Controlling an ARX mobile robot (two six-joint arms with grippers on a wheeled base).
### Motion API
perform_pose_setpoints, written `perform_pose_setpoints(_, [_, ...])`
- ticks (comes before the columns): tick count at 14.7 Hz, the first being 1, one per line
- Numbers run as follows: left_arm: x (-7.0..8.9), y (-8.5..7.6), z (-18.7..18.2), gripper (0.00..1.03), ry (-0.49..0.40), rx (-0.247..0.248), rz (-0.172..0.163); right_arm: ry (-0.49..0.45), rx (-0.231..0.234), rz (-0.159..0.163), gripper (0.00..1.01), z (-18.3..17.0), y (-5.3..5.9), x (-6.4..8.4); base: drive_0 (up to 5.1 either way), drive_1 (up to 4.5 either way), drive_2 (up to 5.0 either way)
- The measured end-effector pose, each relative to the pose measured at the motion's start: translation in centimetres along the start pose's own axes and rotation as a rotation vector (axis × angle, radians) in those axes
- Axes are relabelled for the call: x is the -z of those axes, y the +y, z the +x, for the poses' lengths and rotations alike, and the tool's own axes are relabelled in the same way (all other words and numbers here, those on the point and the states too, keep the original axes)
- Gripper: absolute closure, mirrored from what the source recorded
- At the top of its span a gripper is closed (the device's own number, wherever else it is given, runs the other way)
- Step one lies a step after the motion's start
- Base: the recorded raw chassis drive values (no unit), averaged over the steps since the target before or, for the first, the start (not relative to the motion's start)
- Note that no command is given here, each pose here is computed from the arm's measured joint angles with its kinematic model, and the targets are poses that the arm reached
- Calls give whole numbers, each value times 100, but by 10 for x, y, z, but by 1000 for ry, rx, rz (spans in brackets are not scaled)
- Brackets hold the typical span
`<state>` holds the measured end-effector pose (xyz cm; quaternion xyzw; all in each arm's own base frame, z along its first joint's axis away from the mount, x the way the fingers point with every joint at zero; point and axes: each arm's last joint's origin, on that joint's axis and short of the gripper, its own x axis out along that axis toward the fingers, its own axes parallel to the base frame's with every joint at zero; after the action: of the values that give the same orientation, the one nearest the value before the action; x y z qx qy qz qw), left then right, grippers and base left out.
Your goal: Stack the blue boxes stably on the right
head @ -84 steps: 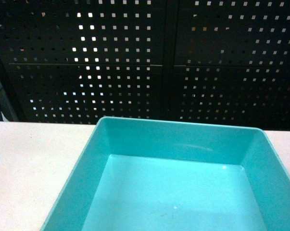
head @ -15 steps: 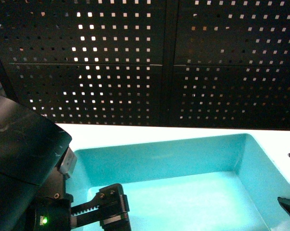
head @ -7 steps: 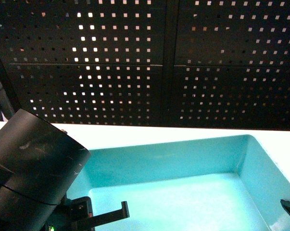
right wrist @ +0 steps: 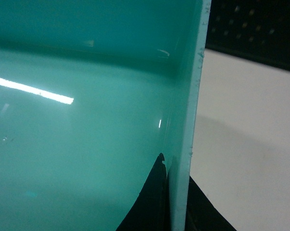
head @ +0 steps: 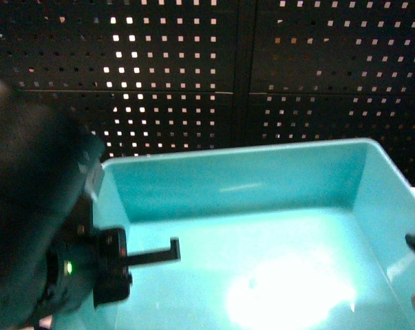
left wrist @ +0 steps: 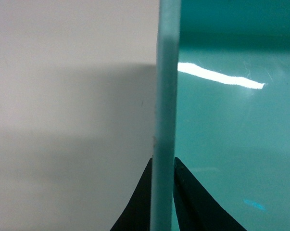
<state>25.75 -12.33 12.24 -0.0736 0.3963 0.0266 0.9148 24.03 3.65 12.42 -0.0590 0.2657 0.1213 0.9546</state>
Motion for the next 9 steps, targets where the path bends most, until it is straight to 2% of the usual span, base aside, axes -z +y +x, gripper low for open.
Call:
perform_pose_setpoints(2, [-44, -7, -23, 94, -172, 32, 48, -113, 18, 34, 99, -7, -7, -36, 0, 0, 0])
perform_pose_setpoints(4, [-67, -14, -36, 94, -281, 48, 95, -186, 33, 46, 99, -14, -11, -58, 0, 0, 0])
perform_pose_setpoints(5, [-83, -19, -47, 94, -352, 59, 120, -231, 45, 55, 99, -18, -15, -74, 0, 0, 0])
perform_pose_setpoints(6, [-91, -21, -52, 94, -391, 67, 128, -255, 47, 60, 99, -21, -16, -83, 0, 0, 0])
perform_pose_setpoints(8, [-113, -25, -76, 94, -495, 95, 128, -354, 57, 62, 99, -37, -20, -113, 0, 0, 0])
perform_pose_setpoints(9, [-120, -25, -88, 94, -571, 110, 129, -393, 43, 67, 99, -46, -22, -124, 0, 0, 0])
